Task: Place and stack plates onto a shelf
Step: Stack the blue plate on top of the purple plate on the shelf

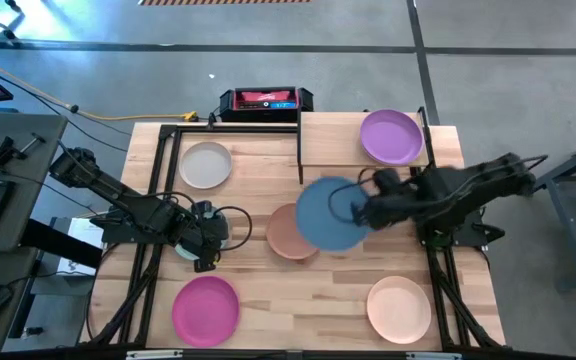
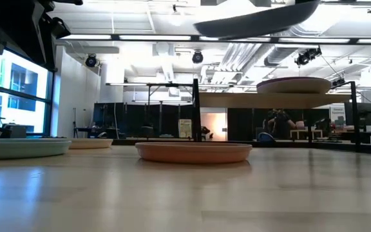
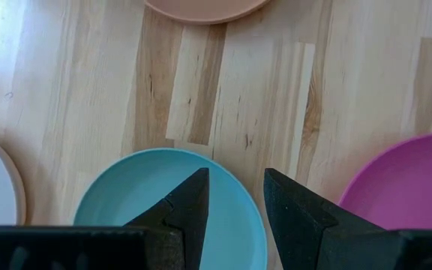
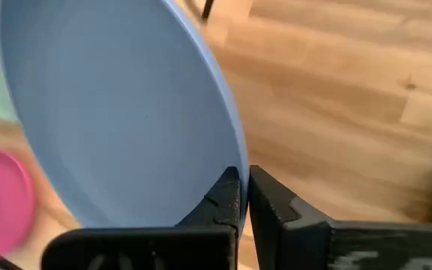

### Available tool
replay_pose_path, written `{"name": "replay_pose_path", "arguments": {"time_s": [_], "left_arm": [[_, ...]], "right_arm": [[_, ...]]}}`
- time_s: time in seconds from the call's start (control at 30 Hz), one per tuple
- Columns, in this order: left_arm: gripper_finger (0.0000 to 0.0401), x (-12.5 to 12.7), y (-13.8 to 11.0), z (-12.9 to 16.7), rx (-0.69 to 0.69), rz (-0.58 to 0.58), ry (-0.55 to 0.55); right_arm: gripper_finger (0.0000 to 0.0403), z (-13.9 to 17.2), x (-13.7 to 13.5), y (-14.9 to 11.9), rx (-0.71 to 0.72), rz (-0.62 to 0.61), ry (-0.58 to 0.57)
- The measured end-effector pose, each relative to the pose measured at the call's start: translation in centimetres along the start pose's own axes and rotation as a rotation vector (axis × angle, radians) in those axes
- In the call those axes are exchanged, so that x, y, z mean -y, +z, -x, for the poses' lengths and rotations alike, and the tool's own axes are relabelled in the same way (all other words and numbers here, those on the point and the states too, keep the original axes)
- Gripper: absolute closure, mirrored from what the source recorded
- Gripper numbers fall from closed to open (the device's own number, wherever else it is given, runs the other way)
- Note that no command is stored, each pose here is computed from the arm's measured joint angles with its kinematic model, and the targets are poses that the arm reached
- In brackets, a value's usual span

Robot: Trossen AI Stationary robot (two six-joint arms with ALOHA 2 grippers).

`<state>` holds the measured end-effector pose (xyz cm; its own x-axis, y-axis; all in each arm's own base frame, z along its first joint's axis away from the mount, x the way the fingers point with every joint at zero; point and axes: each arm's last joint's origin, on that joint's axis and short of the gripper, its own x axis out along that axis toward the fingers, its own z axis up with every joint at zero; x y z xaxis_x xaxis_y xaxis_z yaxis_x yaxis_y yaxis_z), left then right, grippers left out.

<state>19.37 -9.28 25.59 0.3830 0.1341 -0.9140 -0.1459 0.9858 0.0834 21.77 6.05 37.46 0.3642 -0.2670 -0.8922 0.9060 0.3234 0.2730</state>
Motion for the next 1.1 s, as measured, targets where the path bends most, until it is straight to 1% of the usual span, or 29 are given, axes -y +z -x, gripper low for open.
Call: {"name": "replay_pose_path", "arguments": {"time_s": [0.2,0.33,0.5,0.6,0.83,0.93,1.1], "left_arm": [[0.0281,0.0,0.0,0.0,0.003,-0.004,0.005],[0.0281,-0.4,0.2,-0.1,0.02,-0.011,0.043],[0.0281,-1.5,0.8,-0.4,0.022,-0.019,0.084],[0.0281,-2.4,1.2,-0.7,0.016,-0.03,0.107],[0.0281,-4.7,2.1,-1.2,-0.004,-0.04,0.162],[0.0281,-5.7,2.5,-1.5,-0.002,-0.036,0.179],[0.0281,-7.4,3.1,-1.8,-0.004,-0.051,0.205]], "right_arm": [[0.0403,2.8,3.5,2.8,0.093,-0.117,0.069],[0.0403,4.3,6.1,4.4,0.168,-0.199,0.095],[0.0403,5.6,9.3,5.8,0.232,-0.307,0.071],[0.0403,6.2,10.7,6.5,0.272,-0.384,0.07],[0.0403,7.3,13.6,7.5,0.351,-0.505,0.056],[0.0403,7.6,14.3,7.7,0.38,-0.528,0.038],[0.0403,7.6,15.0,8.2,0.394,-0.528,-0.012]]}}
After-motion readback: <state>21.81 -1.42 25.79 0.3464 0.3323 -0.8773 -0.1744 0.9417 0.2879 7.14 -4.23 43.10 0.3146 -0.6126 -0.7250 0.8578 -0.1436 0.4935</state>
